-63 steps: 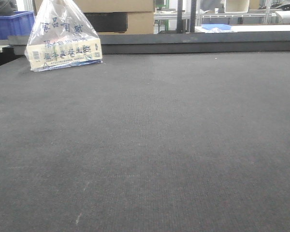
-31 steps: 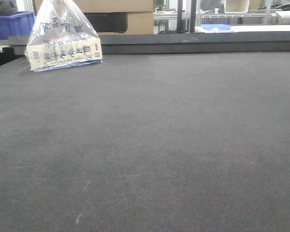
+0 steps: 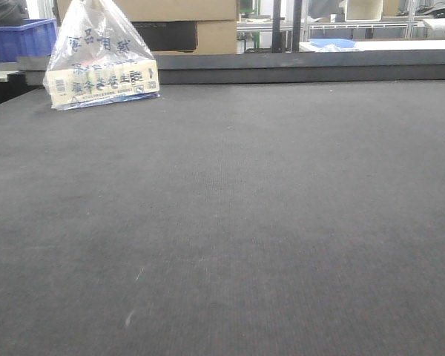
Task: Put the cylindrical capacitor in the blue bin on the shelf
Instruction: 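Lift both held cylinders up off the felt table surface, then drive the base away from the table to the shelf of blue bins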
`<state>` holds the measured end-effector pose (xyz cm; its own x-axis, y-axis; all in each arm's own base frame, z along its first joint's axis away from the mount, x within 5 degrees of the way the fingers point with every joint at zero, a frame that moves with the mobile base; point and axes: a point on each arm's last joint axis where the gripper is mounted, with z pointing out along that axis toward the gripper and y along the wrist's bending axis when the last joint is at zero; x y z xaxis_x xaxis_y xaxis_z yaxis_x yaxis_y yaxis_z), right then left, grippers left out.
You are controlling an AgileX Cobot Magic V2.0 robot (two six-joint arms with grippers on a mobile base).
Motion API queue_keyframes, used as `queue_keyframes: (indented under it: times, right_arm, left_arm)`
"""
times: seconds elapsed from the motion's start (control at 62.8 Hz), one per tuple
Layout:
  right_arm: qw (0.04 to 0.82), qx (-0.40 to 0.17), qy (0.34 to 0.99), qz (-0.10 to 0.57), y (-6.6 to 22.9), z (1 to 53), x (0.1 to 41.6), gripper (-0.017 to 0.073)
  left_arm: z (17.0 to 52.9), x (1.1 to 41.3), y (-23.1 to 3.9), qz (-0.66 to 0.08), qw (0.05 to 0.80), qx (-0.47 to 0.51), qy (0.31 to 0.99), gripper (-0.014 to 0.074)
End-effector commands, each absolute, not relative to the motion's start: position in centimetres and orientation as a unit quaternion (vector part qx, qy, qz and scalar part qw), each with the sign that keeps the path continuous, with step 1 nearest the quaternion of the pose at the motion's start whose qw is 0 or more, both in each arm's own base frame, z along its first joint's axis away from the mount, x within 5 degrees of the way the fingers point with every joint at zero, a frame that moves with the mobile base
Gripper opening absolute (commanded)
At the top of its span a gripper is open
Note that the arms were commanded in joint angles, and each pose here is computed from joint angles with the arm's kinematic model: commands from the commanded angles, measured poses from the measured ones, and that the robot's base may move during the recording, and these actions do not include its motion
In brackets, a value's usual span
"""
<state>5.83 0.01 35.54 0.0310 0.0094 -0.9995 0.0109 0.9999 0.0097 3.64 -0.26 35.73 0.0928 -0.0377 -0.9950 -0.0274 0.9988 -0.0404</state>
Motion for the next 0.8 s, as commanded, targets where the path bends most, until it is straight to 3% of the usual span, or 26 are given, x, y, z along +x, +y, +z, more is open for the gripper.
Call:
queue_keyframes:
  times: [0.0,0.78]
  right_arm:
    - [0.732,0.007,0.681,-0.007,-0.05,35.99,5.63,-0.0163]
    - [0.732,0.007,0.681,-0.007,-0.05,35.99,5.63,-0.0163]
  left_arm:
    - [36.00,3.43,-0.29,-0.007,0.748,-0.025,0.663,-0.0111]
    - [36.00,3.43,-0.29,-0.007,0.748,-0.025,0.663,-0.0111]
